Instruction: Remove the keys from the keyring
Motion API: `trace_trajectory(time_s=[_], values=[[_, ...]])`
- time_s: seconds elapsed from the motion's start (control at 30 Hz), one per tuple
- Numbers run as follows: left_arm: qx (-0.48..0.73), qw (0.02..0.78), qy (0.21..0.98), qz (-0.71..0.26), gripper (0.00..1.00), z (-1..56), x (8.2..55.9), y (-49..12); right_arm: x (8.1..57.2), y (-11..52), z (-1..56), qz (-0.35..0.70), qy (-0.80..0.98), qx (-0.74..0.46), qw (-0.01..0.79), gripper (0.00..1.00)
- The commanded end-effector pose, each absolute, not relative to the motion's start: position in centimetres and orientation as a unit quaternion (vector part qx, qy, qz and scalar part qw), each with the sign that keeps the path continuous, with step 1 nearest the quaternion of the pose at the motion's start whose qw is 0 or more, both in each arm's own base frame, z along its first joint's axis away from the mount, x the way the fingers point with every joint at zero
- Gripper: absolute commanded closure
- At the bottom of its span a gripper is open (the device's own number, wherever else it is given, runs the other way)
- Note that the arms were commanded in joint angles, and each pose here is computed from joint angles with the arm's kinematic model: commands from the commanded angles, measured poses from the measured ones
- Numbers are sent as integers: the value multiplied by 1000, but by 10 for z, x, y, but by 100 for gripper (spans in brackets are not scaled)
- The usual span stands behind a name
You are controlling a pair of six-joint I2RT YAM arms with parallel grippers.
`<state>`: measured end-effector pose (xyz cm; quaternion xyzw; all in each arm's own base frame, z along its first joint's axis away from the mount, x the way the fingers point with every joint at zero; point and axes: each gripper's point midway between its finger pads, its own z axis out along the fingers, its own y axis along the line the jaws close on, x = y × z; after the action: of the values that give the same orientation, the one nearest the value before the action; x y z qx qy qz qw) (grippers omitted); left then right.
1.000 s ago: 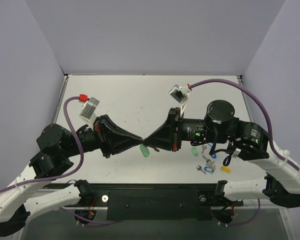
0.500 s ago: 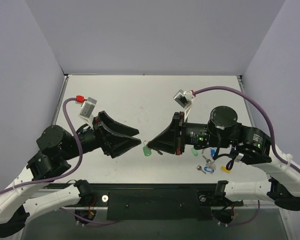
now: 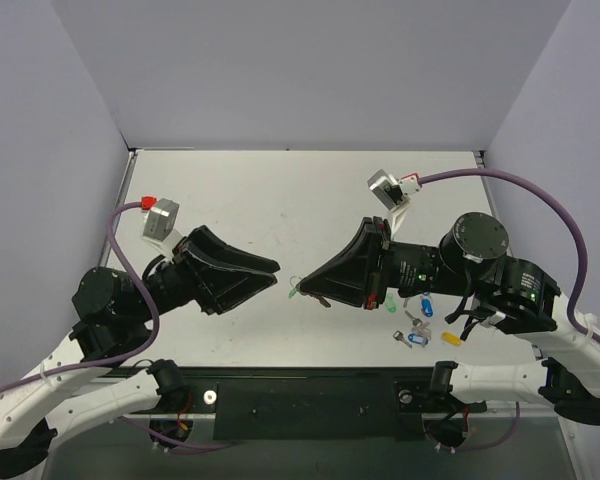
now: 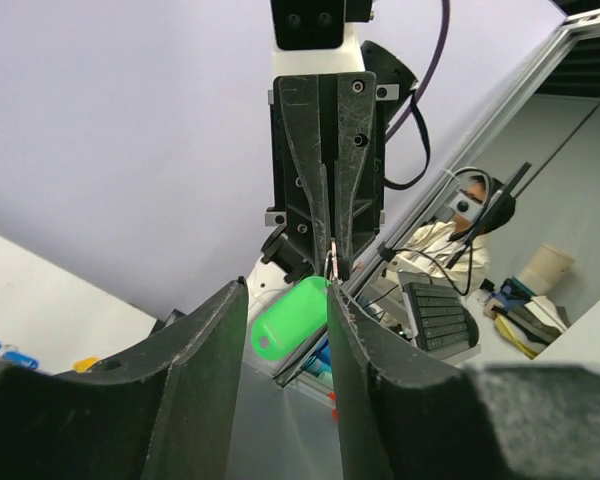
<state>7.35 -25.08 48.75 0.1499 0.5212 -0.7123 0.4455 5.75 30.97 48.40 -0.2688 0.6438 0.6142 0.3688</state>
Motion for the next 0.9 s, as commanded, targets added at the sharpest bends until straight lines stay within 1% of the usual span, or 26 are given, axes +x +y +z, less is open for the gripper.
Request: trace_trajectory(time_s=[0.0, 0.17, 0.47, 0.8, 0.87], values=[[159, 447, 436, -765, 54, 525, 57, -244, 47, 307, 521, 662, 587, -269, 382, 100], [162, 439, 437, -768, 58, 523, 57, -247, 46, 307, 527, 667, 581, -266, 383, 100], [174, 429, 422, -779, 60, 524, 49, -249, 49, 309, 524, 664, 585, -265, 384, 100], [182, 417, 428, -781, 62, 519, 50, -260, 51, 311, 523, 663, 586, -262, 385, 100], [184, 414, 430, -781, 64, 519, 50, -263, 52, 313, 522, 662, 587, -262, 385, 100]])
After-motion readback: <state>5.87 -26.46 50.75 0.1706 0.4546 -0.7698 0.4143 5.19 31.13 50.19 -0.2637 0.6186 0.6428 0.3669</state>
